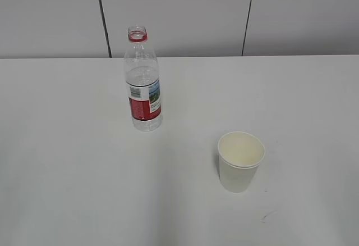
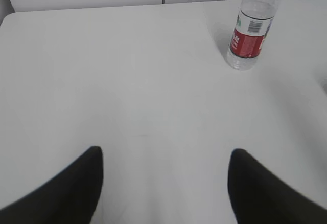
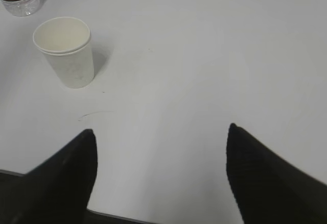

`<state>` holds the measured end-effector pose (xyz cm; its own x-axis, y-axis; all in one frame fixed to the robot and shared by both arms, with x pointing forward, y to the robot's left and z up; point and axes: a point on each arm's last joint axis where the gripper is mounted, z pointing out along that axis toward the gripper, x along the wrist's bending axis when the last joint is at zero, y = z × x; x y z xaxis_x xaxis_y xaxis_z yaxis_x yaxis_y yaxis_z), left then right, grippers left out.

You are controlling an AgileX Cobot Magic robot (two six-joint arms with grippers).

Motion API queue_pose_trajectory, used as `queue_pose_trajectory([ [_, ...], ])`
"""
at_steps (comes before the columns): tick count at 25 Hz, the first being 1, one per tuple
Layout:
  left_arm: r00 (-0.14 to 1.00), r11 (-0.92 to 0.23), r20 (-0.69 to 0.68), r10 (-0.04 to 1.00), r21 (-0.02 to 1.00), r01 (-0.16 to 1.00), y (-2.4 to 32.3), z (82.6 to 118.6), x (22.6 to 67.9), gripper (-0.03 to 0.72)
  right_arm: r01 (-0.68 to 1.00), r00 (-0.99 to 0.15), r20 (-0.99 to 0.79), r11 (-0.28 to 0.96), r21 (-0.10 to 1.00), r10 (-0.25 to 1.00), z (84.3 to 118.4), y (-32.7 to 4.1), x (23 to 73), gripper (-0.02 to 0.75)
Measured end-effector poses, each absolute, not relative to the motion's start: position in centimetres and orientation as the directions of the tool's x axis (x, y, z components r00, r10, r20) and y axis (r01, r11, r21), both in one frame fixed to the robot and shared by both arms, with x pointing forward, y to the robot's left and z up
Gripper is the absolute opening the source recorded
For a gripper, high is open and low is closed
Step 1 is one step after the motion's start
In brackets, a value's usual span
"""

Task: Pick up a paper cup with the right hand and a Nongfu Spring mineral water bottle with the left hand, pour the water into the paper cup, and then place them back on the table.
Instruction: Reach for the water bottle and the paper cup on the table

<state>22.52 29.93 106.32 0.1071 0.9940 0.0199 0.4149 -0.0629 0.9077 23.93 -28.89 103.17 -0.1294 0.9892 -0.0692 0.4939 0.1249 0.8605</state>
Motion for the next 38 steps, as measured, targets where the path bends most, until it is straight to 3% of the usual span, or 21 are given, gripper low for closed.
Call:
queue_pose_trajectory([
  [16,0.106,-0.062,0.021,0.994,0.914,0.401,29.9,106.5,22.5,0.463,0.490,-0.129,-0.070,0.124,0.863,0.989,103.2,-28.9,24.0,0.582],
  [18,0.104,-0.058,0.022,0.994,0.934,0.352,29.9,107.2,22.5,0.463,0.463,-0.123,-0.073,0.123,0.878,0.990,103.6,-28.9,24.0,0.582],
  [24,0.084,-0.025,0.026,0.996,1.000,-0.011,30.0,110.6,23.0,0.463,0.272,-0.085,-0.090,0.110,0.956,0.992,105.5,-29.1,24.6,0.582],
  [27,0.078,-0.016,0.026,0.997,0.992,-0.126,30.0,111.6,23.0,0.463,0.215,-0.073,-0.093,0.107,0.971,0.993,106.0,-29.1,24.8,0.582],
  [38,0.076,-0.011,0.025,0.997,0.986,-0.169,30.0,112.0,22.9,0.463,0.203,-0.071,-0.093,0.106,0.973,0.993,106.1,-29.1,24.8,0.582],
])
